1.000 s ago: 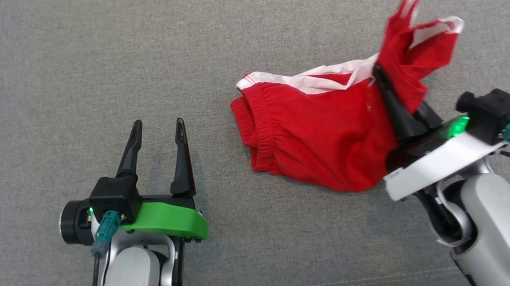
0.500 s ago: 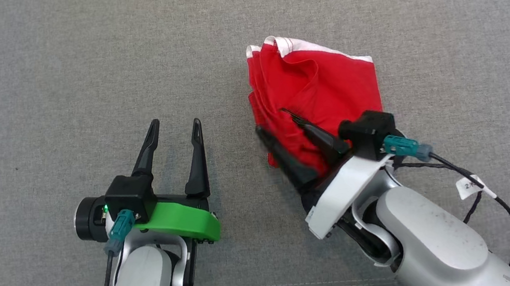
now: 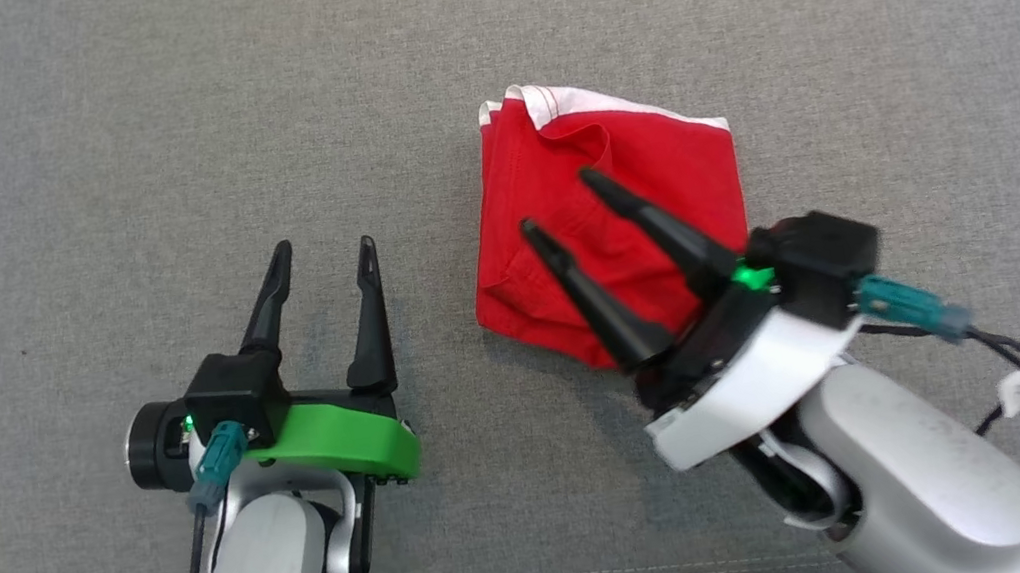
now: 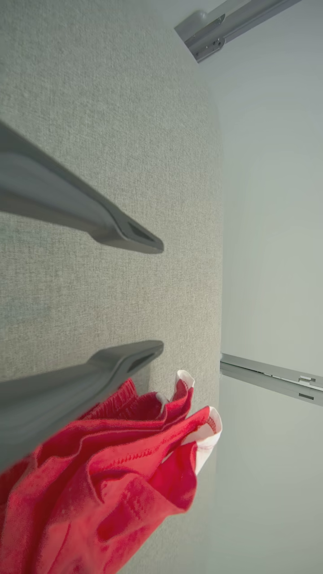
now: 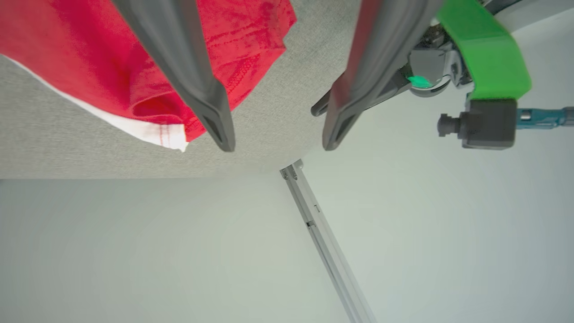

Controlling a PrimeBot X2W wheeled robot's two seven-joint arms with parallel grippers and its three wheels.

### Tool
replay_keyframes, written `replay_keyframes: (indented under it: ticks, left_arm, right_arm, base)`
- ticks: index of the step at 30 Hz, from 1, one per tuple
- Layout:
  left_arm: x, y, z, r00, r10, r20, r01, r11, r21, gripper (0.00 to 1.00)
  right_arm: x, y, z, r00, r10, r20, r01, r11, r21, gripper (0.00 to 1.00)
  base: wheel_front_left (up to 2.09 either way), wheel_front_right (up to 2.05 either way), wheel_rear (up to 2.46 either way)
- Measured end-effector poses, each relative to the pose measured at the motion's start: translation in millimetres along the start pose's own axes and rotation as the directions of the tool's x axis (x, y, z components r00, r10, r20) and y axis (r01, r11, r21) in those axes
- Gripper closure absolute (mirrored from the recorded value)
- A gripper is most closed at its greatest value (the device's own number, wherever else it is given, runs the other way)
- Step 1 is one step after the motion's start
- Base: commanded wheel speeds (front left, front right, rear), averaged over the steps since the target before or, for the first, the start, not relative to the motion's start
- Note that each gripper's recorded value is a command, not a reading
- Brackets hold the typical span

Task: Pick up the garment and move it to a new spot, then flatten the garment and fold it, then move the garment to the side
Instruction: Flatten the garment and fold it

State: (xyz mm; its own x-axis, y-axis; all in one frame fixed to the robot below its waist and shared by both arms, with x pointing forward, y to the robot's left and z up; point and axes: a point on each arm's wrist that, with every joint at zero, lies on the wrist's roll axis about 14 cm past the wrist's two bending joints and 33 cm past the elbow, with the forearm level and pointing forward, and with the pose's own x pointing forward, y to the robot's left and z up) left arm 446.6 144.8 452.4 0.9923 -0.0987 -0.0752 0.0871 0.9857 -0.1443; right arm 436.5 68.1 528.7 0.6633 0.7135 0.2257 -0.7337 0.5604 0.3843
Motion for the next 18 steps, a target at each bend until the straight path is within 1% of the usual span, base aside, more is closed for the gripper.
replay_keyframes:
  ticks: [2,4,6,9,13,15,18]
  left_arm:
    - [0,4,4,1.000,0.012,0.011,-0.012,1.000,0.010,0.00]
    - [0,7,9,0.999,0.025,0.029,-0.026,1.000,0.018,0.00]
    - [-1,9,12,0.999,0.030,0.036,-0.031,0.999,0.022,0.00]
    - [-1,12,21,0.998,0.034,0.062,-0.037,0.999,0.040,0.00]
    - [-5,12,32,0.995,0.032,0.096,-0.039,0.997,0.065,0.00]
    - [-9,10,33,0.995,0.024,0.101,-0.032,0.997,0.077,0.00]
    - [-18,8,29,0.996,0.017,0.088,-0.026,0.995,0.097,0.00]
  right_arm:
    - [-12,-21,19,0.996,-0.071,0.058,0.073,0.997,-0.033,0.00]
    - [-27,-44,37,0.983,-0.150,0.111,0.158,0.985,-0.073,0.00]
    - [-43,-63,53,0.962,-0.224,0.157,0.242,0.964,-0.106,0.00]
    - [-68,-88,68,0.925,-0.324,0.198,0.355,0.923,-0.148,0.00]
    - [-97,-109,75,0.884,-0.419,0.207,0.458,0.866,-0.202,0.00]
    - [-111,-118,71,0.868,-0.460,0.187,0.494,0.838,-0.231,0.00]
    - [-129,-125,60,0.847,-0.512,0.145,0.532,0.807,-0.255,0.00]
  base:
    - [0.00,0.00,0.00]
    - [0.00,0.00,0.00]
    - [0.00,0.00,0.00]
    - [0.00,0.00,0.00]
    - [0.00,0.00,0.00]
    - [0.00,0.00,0.00]
    - [0.00,0.00,0.00]
